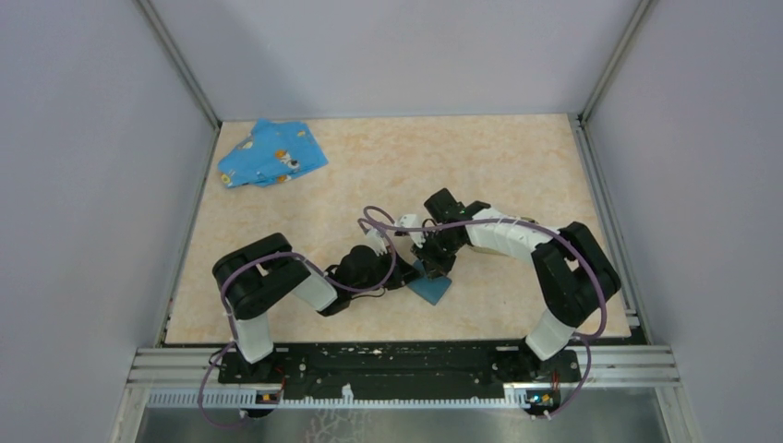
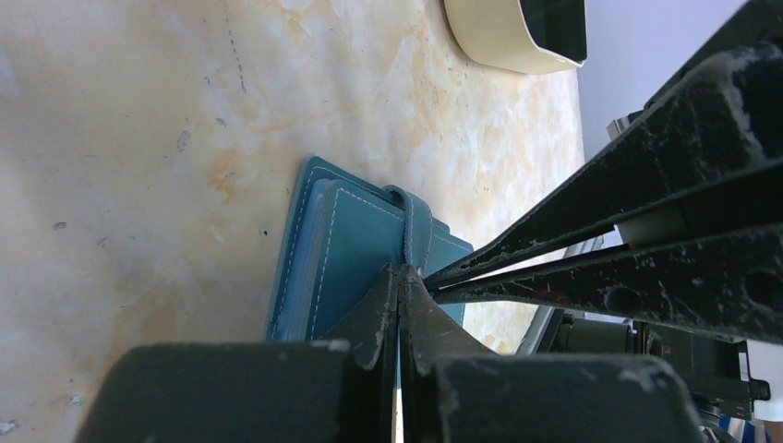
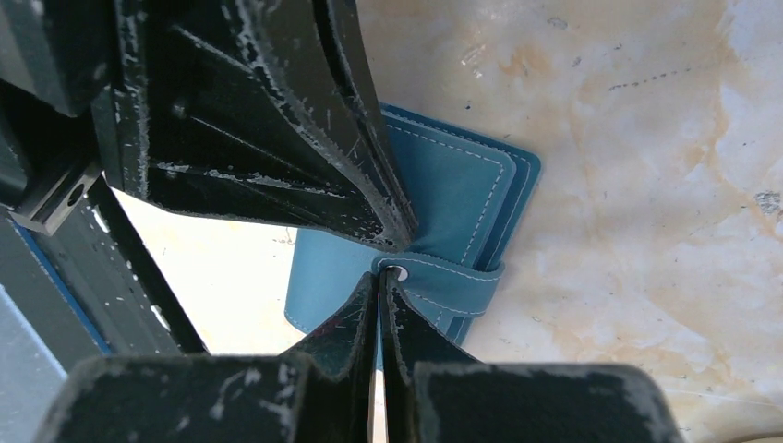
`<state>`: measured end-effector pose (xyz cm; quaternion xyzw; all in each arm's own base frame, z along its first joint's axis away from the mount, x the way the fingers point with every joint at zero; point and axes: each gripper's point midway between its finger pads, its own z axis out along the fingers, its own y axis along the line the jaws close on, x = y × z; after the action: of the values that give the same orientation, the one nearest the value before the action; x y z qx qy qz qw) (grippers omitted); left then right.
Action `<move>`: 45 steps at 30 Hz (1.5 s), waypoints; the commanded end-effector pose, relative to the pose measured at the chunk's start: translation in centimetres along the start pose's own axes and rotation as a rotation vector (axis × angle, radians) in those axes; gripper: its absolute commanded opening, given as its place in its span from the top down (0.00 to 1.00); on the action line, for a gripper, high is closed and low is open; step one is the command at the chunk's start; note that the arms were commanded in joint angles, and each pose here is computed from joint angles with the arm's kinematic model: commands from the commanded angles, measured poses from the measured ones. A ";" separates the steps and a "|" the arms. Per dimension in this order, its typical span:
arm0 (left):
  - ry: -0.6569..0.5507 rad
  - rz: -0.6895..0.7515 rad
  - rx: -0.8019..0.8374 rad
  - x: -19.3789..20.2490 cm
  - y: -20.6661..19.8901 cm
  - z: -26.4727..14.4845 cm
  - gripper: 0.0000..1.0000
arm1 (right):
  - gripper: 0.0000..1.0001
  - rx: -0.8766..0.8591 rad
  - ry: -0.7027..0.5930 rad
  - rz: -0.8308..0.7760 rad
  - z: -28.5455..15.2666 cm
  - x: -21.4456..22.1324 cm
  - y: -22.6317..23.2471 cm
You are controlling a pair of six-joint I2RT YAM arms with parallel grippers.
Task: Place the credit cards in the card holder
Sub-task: Close the card holder at the center of the board, then reset both arms
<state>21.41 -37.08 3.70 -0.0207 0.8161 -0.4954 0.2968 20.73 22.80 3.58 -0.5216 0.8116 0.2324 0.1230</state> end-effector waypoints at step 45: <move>-0.470 0.633 0.099 -15.5 -16.9 -21.0 0.01 | 0.03 0.611 -0.920 0.008 -35.1 -10.1 0.3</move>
<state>20.09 -25.51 29.88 0.1262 0.6675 -0.4125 0.6069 28.25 12.19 34.73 -0.3236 0.7232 0.1394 0.5940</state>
